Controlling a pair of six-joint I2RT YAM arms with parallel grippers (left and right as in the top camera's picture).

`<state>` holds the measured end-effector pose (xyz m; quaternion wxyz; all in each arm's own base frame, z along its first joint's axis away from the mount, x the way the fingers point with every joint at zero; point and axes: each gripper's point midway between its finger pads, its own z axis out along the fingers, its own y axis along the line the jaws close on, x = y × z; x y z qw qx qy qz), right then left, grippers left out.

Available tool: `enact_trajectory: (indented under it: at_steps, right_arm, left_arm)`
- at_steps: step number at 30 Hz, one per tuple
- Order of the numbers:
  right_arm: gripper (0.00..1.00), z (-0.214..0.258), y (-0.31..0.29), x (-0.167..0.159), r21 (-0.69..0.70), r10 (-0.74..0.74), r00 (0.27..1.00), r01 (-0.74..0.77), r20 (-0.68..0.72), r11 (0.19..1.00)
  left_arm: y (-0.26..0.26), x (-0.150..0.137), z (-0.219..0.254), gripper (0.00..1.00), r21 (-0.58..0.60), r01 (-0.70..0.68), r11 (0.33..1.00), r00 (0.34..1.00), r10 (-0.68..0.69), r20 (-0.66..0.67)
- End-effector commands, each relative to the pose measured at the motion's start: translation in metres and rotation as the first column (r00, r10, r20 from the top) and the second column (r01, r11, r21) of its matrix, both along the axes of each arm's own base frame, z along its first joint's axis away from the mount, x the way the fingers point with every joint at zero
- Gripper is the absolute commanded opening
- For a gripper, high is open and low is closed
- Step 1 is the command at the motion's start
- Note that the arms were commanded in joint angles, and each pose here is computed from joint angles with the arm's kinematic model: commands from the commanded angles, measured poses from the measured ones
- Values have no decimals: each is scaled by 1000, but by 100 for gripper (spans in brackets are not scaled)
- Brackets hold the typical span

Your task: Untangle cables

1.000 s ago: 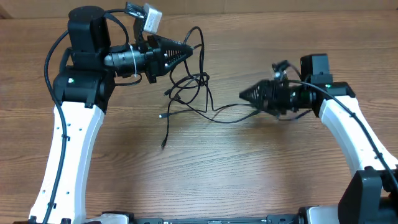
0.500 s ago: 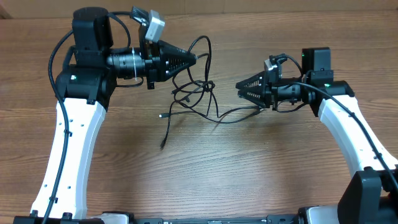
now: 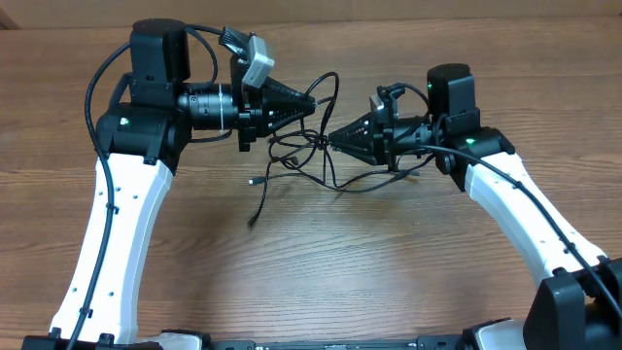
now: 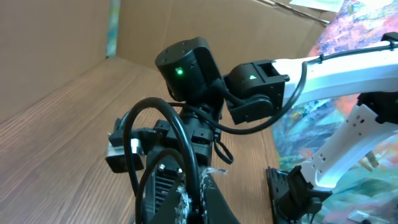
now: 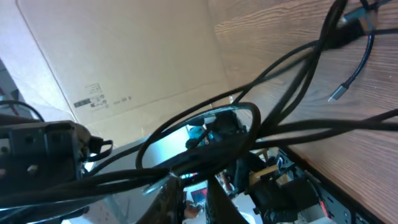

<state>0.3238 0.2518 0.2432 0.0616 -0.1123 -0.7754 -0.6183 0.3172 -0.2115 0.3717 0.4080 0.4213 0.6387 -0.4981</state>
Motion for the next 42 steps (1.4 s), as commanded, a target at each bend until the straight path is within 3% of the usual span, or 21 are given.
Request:
enact_trajectory:
  at_steps: [1,8,14,26,42]
  right_arm:
    - [10,8,4,4,-12,-29,1000,29,6,999]
    - [10,6,4,6,-22,-46,999,45,-11,999]
    - [17,-1,6,13,-64,-105,994,103,-30,993]
    - [19,0,12,17,-69,-173,972,164,-157,984]
    - [16,1,23,10,-70,-196,924,183,-329,981]
  left_arm:
    - [-1,1,-1,4,3,7,1000,999,-8,32]
    - [-1,1,-1,4,3,7,1000,999,-8,32]
    - [-1,1,-1,4,4,7,1000,1000,-8,31]
    - [-1,1,-1,4,4,7,1000,1000,-7,29]
    - [1,7,-6,4,33,-32,999,999,31,29]
